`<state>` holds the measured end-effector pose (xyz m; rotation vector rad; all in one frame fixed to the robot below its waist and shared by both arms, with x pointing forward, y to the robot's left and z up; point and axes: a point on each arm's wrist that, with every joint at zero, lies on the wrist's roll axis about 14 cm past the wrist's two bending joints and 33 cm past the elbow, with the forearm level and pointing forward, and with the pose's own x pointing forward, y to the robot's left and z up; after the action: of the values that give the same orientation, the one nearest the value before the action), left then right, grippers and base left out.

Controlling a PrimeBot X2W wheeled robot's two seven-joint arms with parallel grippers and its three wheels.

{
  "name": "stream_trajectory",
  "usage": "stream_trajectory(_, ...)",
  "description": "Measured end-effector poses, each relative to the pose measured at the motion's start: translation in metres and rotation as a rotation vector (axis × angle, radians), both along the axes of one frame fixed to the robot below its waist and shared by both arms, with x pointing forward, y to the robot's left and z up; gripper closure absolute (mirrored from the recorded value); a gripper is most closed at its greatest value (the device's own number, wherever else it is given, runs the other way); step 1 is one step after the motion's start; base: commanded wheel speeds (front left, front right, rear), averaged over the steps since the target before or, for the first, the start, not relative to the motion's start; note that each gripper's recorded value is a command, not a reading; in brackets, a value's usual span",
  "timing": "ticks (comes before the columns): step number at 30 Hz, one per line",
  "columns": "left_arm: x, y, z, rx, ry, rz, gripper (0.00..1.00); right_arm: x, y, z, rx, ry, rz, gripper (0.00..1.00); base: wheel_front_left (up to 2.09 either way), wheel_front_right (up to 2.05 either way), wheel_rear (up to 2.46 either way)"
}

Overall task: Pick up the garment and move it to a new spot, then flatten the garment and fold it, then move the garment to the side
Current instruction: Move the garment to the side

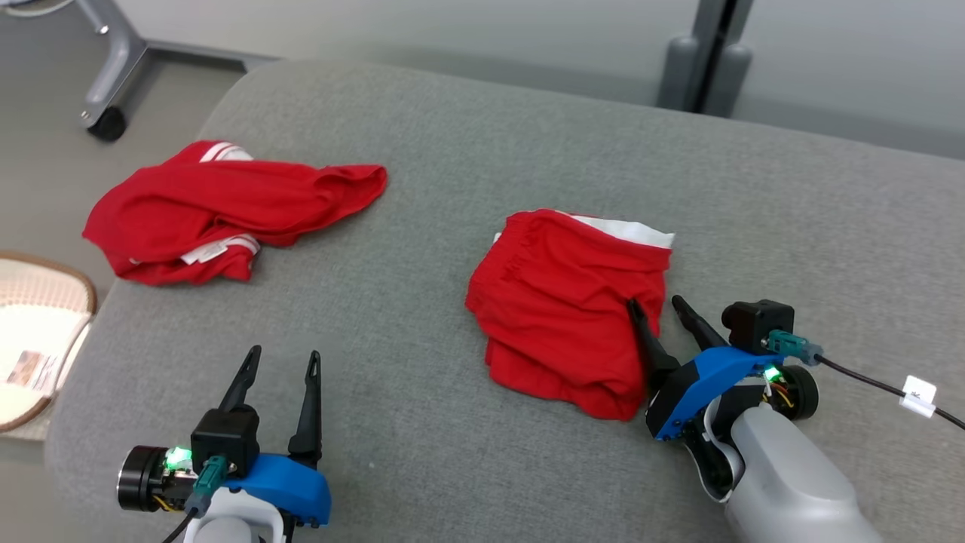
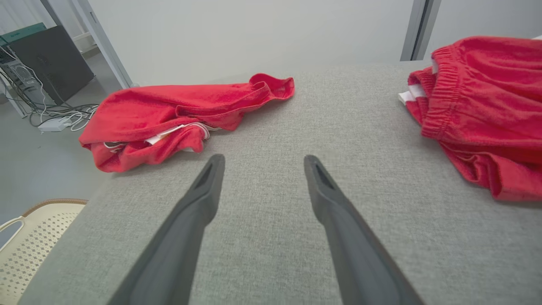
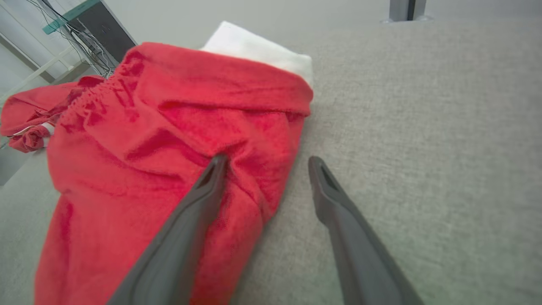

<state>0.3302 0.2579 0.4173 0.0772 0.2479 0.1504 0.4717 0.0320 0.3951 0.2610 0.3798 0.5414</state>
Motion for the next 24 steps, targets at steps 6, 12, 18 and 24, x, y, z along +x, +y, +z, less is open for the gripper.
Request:
stream_trajectory(6, -0.003, 0.011, -0.005, 0.006, 0.023, 0.032, 0.00, 0.000, 0.022, -0.013, 0.022, 0.054, 0.051, 1.00, 0.00, 0.00, 0.00)
stream_trajectory(12, 0.010, -0.003, -0.003, -0.004, 0.007, -0.017, 0.00, 0.008, 0.008, -0.001, 0.067, 0.036, -0.011, 1.00, 0.00, 0.00, 0.00)
stream_trajectory(18, 0.037, -0.043, -0.004, -0.023, -0.012, -0.153, 0.00, 0.000, -0.043, -0.002, 0.069, 0.030, -0.134, 1.00, 0.00, 0.00, 0.00)
stream_trajectory(24, 0.071, -0.115, -0.007, -0.068, -0.030, -0.364, 0.00, -0.021, -0.107, -0.006, 0.045, 0.031, -0.277, 1.00, 0.00, 0.00, 0.00)
